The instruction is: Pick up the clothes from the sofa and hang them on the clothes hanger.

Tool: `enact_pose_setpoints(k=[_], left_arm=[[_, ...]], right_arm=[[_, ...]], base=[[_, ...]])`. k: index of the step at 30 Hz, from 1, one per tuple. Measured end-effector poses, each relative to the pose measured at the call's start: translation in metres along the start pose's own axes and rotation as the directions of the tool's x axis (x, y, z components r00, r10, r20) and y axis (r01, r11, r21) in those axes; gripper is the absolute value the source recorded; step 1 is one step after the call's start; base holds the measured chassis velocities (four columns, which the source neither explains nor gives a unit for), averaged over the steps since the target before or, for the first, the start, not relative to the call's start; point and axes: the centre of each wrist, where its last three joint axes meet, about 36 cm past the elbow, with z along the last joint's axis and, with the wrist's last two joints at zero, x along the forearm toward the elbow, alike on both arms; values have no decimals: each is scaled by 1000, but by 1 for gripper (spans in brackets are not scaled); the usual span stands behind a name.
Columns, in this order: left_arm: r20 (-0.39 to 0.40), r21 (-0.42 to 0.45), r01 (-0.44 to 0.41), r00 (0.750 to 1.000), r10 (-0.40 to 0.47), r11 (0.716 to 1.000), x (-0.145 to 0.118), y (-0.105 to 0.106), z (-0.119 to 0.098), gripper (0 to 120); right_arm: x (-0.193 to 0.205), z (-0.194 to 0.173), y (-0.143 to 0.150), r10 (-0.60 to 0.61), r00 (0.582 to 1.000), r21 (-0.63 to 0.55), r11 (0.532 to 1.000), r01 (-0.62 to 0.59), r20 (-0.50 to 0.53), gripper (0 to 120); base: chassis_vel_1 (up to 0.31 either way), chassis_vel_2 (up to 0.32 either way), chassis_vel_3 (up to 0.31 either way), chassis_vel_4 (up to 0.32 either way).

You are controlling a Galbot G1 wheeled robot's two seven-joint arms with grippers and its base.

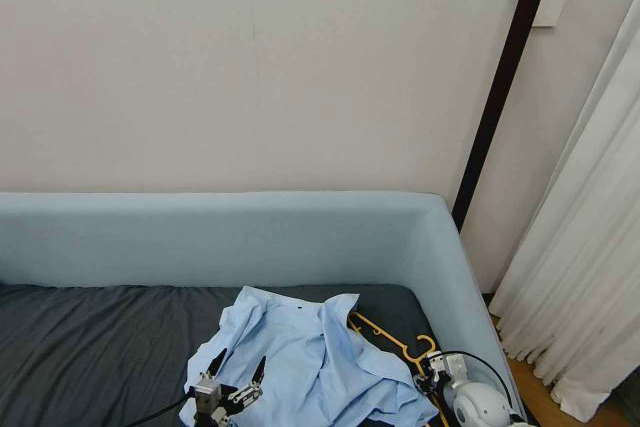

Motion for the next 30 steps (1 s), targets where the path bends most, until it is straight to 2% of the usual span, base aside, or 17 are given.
enact_pose_setpoints(k=[2,4,5,8,21,30], left_arm=[[1,1,0,1000,0,1000,0,0,0,100],[3,2,0,1000,0,1000,0,-1,0,100],[3,2,0,1000,0,1000,0,-1,0,100],[5,3,-3,1000,3,1000,0,-2,-1,100],[14,11,-12,1000,12,1000,-1,-5,-2,100],[13,13,-11,1000,11,1000,-2,-5,-1,100]], right_arm=[[1,0,-1,-1,1000,3,1000,1,0,29],[1,-1,-3,2,1000,7,1000,-2,1,19],[1,-1,-3,2,1000,7,1000,-2,1,19],[4,-1,-6,6,1000,19,1000,-6,5,6],[18,5,-13,23,999,93,995,-27,45,6],[45,-3,-14,12,989,148,988,-35,149,6]], base=[[0,0,0,0],[0,0,0,0],[0,0,0,0],[0,0,0,0],[0,0,0,0],[0,0,0,0]])
